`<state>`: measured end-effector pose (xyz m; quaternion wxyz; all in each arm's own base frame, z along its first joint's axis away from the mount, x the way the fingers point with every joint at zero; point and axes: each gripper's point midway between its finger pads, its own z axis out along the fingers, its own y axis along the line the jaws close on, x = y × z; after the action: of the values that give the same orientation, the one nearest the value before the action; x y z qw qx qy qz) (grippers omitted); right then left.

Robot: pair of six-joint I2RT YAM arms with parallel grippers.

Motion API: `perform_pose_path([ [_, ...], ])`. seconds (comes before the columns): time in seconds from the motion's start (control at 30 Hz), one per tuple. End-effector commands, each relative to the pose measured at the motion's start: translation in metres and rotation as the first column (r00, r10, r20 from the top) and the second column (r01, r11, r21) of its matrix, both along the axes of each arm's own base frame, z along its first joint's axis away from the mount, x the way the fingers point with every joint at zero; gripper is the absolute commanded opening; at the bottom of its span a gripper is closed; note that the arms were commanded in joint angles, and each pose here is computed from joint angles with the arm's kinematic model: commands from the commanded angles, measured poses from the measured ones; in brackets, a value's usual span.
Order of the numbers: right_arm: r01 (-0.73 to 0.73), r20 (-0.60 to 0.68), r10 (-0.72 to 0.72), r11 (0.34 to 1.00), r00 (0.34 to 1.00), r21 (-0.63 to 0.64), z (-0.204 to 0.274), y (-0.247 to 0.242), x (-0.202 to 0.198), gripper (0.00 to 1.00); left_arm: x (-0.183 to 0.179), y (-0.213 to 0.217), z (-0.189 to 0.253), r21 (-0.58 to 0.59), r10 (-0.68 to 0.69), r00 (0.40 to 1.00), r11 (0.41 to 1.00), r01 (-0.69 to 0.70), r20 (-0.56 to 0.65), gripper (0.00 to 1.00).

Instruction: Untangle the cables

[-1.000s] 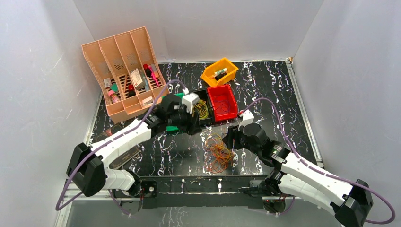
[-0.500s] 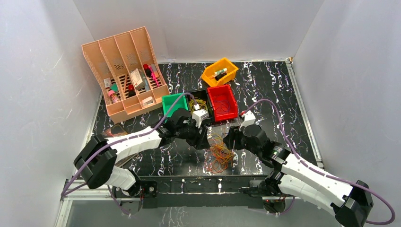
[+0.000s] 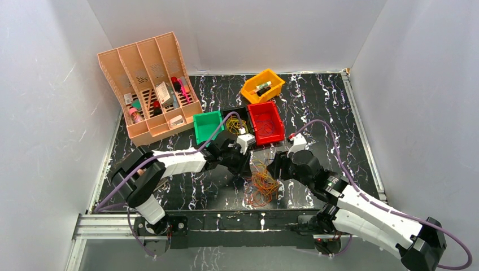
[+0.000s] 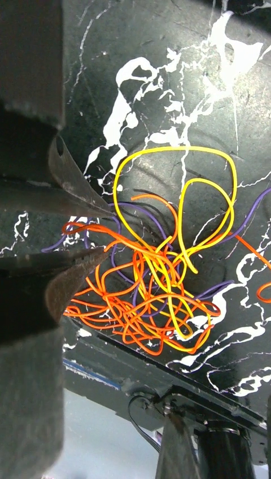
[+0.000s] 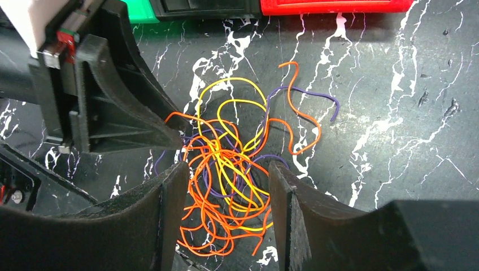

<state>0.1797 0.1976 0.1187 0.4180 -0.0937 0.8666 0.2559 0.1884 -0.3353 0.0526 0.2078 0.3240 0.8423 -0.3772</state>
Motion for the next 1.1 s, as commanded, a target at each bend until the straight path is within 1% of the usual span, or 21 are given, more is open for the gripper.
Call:
perform_pose_path([
  [0.0,0.007,0.029,-0.008,0.999,1.0,0.051,0.012,0.005,0.003,0.62,0.003,-0.015,0.014,-0.048,-0.045,0.999,0.998,0.046,0.019,0.18],
  [0.07,0.006,0.027,-0.008,0.999,1.0,0.051,0.012,0.005,0.003,0.62,0.005,-0.016,0.015,-0.048,-0.039,0.999,0.998,0.04,0.025,0.08],
  [0.13,0.007,0.026,-0.009,0.999,1.0,0.054,0.011,0.005,0.003,0.62,0.007,-0.014,0.016,-0.04,-0.03,0.999,0.999,0.031,0.031,0.01],
  [0.17,0.008,0.027,-0.009,0.998,1.0,0.056,0.011,0.005,0.003,0.62,0.008,-0.014,0.016,-0.034,-0.028,0.999,0.999,0.029,0.032,0.0],
  [0.33,-0.006,0.036,0.004,0.997,0.999,0.072,0.014,0.009,0.003,0.62,0.011,-0.011,0.026,-0.019,-0.026,0.998,0.999,0.027,0.057,0.0],
  [0.47,-0.073,0.072,0.064,0.99,0.995,0.123,0.021,0.021,0.0,0.64,0.015,-0.007,0.041,0.003,-0.025,0.995,1.0,0.025,0.097,0.0],
  [0.53,-0.084,0.089,0.071,0.985,0.994,0.152,0.022,0.024,0.0,0.64,0.016,-0.006,0.051,0.007,-0.037,0.993,0.999,0.036,0.114,0.0],
  [0.67,-0.06,0.125,0.034,0.976,0.992,0.21,0.029,0.027,0.006,0.64,0.015,-0.008,0.074,-0.018,-0.054,0.989,0.998,0.057,0.139,0.0],
  [0.73,-0.038,0.131,0.009,0.975,0.991,0.22,0.021,0.025,0.01,0.65,0.015,-0.009,0.085,-0.034,-0.056,0.987,0.998,0.062,0.149,0.0],
  [0.87,-0.017,0.168,-0.025,0.97,0.985,0.244,0.025,0.029,0.021,0.67,0.014,-0.01,0.101,-0.048,-0.065,0.985,0.996,0.074,0.157,0.0],
  [1.07,-0.065,0.214,0.002,0.956,0.977,0.287,0.035,0.048,0.03,0.68,0.015,-0.011,0.113,-0.056,-0.06,0.983,0.996,0.071,0.171,0.0],
])
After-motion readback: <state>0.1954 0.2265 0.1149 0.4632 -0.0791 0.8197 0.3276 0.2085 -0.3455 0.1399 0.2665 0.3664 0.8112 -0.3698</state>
